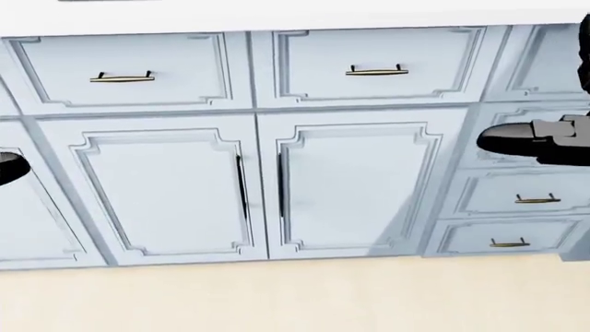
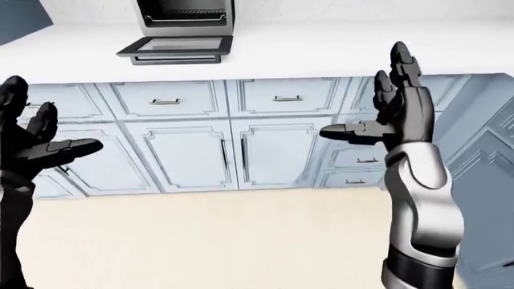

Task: Close the toaster oven door.

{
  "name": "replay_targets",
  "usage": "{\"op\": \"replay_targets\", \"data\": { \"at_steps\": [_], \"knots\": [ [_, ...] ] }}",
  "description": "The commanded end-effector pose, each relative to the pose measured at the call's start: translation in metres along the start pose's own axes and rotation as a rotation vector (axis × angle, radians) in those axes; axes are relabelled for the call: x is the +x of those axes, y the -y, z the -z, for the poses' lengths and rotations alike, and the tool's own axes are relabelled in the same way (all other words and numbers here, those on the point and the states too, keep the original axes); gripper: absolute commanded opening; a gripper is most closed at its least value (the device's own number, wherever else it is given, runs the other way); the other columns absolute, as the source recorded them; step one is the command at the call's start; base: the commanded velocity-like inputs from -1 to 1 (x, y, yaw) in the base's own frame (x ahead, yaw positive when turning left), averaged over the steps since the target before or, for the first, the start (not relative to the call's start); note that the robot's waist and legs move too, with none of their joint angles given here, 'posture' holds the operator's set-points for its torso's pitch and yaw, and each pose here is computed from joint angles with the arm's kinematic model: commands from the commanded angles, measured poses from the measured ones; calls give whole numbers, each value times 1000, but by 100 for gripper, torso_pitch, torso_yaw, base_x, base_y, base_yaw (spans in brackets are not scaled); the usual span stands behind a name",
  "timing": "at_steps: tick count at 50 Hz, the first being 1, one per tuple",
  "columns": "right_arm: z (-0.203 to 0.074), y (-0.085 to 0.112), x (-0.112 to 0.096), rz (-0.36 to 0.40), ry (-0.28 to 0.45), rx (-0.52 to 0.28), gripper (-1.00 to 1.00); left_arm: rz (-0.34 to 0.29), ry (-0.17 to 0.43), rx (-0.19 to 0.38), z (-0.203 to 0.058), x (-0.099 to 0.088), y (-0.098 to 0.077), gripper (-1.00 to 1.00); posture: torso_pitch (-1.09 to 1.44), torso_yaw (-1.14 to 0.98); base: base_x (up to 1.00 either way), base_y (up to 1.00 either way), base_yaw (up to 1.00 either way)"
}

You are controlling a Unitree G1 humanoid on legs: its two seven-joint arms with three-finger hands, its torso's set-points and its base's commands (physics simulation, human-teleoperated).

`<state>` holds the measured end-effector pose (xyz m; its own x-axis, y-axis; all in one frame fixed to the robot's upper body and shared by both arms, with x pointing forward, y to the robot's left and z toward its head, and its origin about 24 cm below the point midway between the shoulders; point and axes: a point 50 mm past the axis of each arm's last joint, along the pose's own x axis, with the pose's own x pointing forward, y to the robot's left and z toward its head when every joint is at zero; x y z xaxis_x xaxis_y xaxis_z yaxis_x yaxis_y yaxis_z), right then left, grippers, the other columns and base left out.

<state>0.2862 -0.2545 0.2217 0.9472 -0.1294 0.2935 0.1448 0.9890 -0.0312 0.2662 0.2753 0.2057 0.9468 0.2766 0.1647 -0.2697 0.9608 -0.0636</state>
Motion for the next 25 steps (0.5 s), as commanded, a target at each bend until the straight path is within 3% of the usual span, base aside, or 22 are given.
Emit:
{"op": "replay_targets", "data": {
  "at_steps": [1, 10, 25],
  "knots": [
    [-21, 1, 1, -1, 92, -9, 100, 13, 81, 3, -21, 0, 1, 100, 0, 0, 0, 0, 0],
    [-43, 7, 3, -3, 144, -27, 100, -21, 137, 20, -47, 2, -11, 100, 0, 0, 1, 1, 0],
    [-50, 10, 4, -1, 148, -46, 100, -31, 140, 31, -50, 2, -15, 100, 0, 0, 12, 21, 0]
  ]
}}
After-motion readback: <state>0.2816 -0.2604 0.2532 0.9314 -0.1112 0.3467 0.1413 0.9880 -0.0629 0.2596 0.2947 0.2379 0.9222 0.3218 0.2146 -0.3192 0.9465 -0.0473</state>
